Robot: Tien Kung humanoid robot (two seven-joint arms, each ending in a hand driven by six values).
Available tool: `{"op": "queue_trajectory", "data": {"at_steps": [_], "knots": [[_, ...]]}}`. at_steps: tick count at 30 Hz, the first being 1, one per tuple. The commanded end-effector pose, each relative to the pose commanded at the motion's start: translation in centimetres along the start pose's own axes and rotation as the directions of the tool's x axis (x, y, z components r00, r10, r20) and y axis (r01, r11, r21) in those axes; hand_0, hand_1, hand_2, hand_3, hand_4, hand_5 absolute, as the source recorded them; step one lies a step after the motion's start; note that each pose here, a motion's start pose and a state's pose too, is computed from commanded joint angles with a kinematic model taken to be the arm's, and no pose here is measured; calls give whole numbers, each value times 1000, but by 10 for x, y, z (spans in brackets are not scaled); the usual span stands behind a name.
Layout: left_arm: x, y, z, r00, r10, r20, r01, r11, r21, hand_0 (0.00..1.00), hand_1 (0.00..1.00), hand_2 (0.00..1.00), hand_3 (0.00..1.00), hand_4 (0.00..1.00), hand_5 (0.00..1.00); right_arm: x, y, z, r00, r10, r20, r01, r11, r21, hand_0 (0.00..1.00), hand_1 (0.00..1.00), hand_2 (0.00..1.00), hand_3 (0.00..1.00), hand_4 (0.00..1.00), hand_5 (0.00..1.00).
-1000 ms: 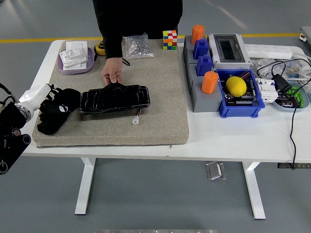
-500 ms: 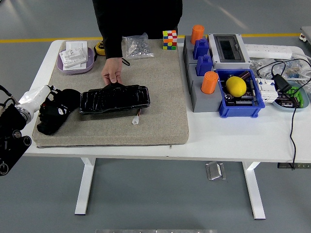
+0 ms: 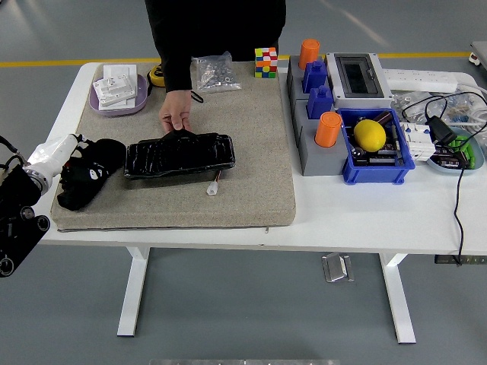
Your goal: Pick the rag up,wipe the panel,place it on the desk
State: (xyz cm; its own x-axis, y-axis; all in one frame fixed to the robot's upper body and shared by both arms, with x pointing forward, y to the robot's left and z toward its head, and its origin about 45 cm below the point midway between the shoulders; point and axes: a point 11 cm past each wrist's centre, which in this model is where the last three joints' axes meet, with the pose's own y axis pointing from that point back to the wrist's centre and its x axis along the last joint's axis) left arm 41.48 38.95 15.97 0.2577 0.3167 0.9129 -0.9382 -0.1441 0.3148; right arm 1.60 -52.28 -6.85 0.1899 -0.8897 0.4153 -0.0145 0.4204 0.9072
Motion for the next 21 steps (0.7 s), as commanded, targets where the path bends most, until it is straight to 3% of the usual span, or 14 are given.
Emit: {"op": "queue_trajectory", "data": {"at_steps": [5, 6, 17, 18, 21], "knots": [[0, 0, 1, 1000, 11, -9, -12, 1000, -8, 360, 262, 565, 536, 535, 65, 0, 0, 1, 1000, 0, 6, 0, 1000, -1, 708, 652, 687, 594, 966, 426], [0, 0, 1, 1000, 13, -13, -13, 1000, -10, 350, 233, 526, 489, 315, 2, 0, 0, 1, 1000, 0, 6, 0, 1000, -1, 708, 652, 687, 594, 966, 426], [-3, 2, 0, 998, 26, -55, -27, 999, -18, 321, 213, 486, 439, 360, 2, 0, 0, 3, 1000, 1, 8, -1, 1000, -4, 708, 652, 687, 594, 966, 426], [-3, 2, 0, 998, 27, -55, -28, 999, -18, 287, 190, 455, 364, 312, 2, 0, 0, 3, 1000, 1, 8, -1, 1000, -4, 708, 652, 687, 593, 965, 425], [-3, 2, 0, 998, 29, -55, -30, 999, -15, 287, 190, 455, 364, 312, 2, 0, 0, 3, 1000, 0, 9, 0, 1000, -4, 708, 652, 687, 593, 965, 425]]}}
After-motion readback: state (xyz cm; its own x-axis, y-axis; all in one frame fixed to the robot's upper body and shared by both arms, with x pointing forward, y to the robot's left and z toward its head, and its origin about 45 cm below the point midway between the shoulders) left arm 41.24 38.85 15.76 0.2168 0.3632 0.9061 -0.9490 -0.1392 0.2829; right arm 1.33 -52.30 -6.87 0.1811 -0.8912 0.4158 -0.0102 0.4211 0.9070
